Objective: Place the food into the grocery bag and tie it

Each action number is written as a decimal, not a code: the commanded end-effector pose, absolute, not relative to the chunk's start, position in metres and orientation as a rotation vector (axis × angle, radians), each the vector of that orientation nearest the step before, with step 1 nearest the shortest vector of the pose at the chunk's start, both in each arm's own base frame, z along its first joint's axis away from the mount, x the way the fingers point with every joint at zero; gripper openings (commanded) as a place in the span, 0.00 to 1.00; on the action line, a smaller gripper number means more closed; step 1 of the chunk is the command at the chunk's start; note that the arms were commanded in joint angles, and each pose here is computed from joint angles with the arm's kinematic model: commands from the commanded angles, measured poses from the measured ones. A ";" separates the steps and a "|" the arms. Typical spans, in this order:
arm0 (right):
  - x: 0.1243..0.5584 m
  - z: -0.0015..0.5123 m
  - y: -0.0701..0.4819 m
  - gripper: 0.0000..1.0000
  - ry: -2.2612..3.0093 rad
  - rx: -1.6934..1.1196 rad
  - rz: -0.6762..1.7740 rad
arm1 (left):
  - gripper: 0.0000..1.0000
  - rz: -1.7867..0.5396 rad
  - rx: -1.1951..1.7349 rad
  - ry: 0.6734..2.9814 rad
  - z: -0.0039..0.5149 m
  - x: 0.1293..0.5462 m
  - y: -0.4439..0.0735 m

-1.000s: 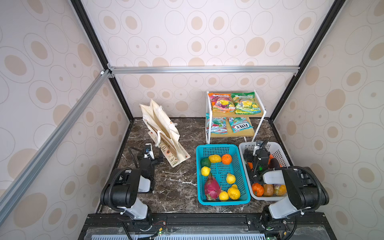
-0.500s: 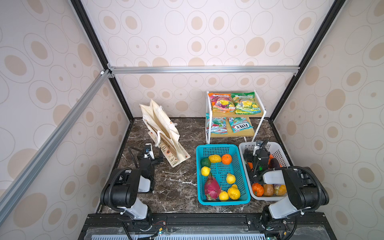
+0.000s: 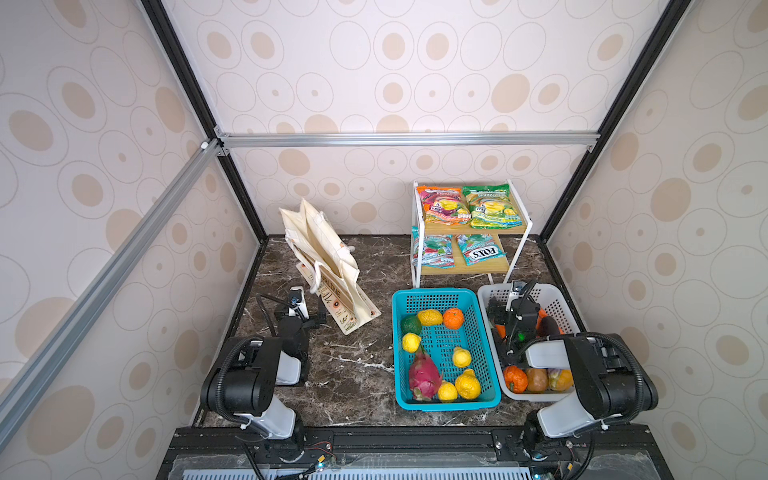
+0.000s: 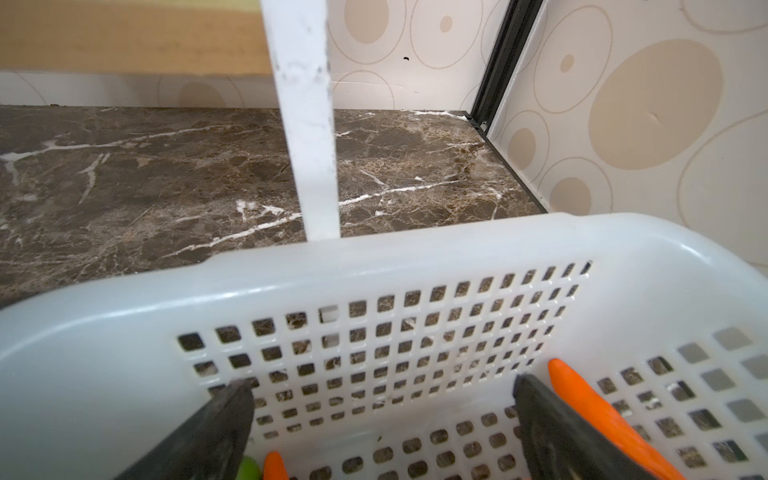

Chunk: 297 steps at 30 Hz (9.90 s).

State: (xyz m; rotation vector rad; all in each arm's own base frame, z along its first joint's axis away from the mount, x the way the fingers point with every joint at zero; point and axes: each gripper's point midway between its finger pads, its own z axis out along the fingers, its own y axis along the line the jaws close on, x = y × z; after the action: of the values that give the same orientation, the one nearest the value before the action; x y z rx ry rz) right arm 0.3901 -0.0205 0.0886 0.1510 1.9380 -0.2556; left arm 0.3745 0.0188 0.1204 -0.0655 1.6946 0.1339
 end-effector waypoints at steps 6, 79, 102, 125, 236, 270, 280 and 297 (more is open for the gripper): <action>0.391 0.091 -0.019 1.00 1.935 0.152 -0.244 | 0.99 0.137 -0.044 1.649 0.132 0.376 0.017; 0.327 0.272 0.240 0.99 1.969 -0.385 0.684 | 0.00 0.410 0.204 2.392 0.262 0.420 -0.115; 0.340 0.265 0.271 1.00 2.024 -0.302 0.764 | 0.99 0.115 0.317 2.196 0.326 0.340 -0.177; 0.321 0.279 0.374 0.99 2.100 -0.676 0.898 | 0.99 -0.215 -0.324 1.976 0.308 0.322 -0.011; 0.156 0.079 0.262 1.00 2.889 -0.145 0.648 | 0.00 -0.233 -0.061 2.111 0.251 0.327 -0.035; 0.195 0.059 0.231 0.96 2.793 -0.278 0.189 | 0.00 -0.240 -0.069 2.101 0.255 0.328 -0.036; 0.200 0.100 0.230 0.75 2.682 -0.253 0.290 | 0.00 -0.240 -0.068 2.097 0.257 0.326 -0.036; 0.232 0.282 0.232 0.70 2.250 -0.486 0.310 | 0.00 -0.334 -0.059 2.070 0.266 0.326 -0.047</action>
State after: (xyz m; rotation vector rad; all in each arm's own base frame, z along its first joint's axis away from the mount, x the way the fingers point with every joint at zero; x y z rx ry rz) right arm 0.2252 0.2299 0.2598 -0.3692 2.3136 0.3762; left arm 0.3297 -0.0424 0.2583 -0.0649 2.0818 -0.2851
